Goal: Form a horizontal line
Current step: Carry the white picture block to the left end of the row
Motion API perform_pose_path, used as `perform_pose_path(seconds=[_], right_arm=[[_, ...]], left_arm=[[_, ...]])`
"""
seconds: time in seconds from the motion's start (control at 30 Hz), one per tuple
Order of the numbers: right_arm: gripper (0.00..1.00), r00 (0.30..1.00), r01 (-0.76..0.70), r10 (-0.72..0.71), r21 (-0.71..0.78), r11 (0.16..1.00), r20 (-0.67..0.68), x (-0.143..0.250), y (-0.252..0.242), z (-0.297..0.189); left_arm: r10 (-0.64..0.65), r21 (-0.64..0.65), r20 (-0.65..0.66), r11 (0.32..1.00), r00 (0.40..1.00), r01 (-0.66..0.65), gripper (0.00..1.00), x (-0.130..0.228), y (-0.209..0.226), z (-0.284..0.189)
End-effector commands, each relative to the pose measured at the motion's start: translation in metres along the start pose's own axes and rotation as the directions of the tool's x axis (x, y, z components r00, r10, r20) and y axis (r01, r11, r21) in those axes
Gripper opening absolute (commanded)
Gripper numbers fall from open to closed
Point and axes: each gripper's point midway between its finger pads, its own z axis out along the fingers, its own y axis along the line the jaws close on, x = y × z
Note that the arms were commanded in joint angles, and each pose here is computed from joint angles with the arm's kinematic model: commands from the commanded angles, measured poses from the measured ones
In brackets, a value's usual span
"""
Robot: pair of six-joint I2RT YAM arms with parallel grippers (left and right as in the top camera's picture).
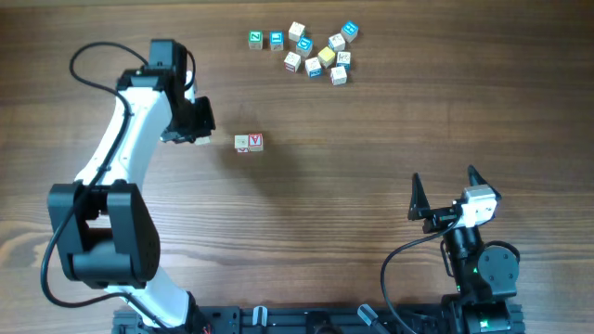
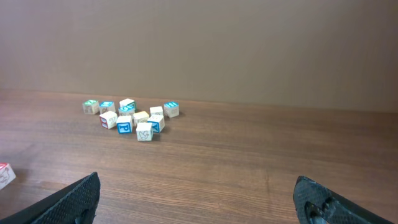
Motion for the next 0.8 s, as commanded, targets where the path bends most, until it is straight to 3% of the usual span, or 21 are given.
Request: perform_pose_path(seconds=[0.0,0.37,0.77], right_arm=[[1.00,1.000,0.011,-0.011,0.001,1.000,0.006,-0.001,0.000,0.000],[1.00,1.000,0.011,-0.011,0.001,1.000,0.006,-0.001,0.000,0.000],[1.00,1.000,0.011,-0.011,0.001,1.000,0.006,-0.001,0.000,0.000]], left_arm=[[0.032,0.036,0.007,0.999,0.999,-0.032,0.26,0.003,-0.006,0.016],[0.089,0.040,0.044,0.995,0.995,-0.090,0.30,0.022,-0.020,0.054],[0.088,0.027,0.083,0.996,0.993,-0.091,0.43,0.017,-0.017,0.060]])
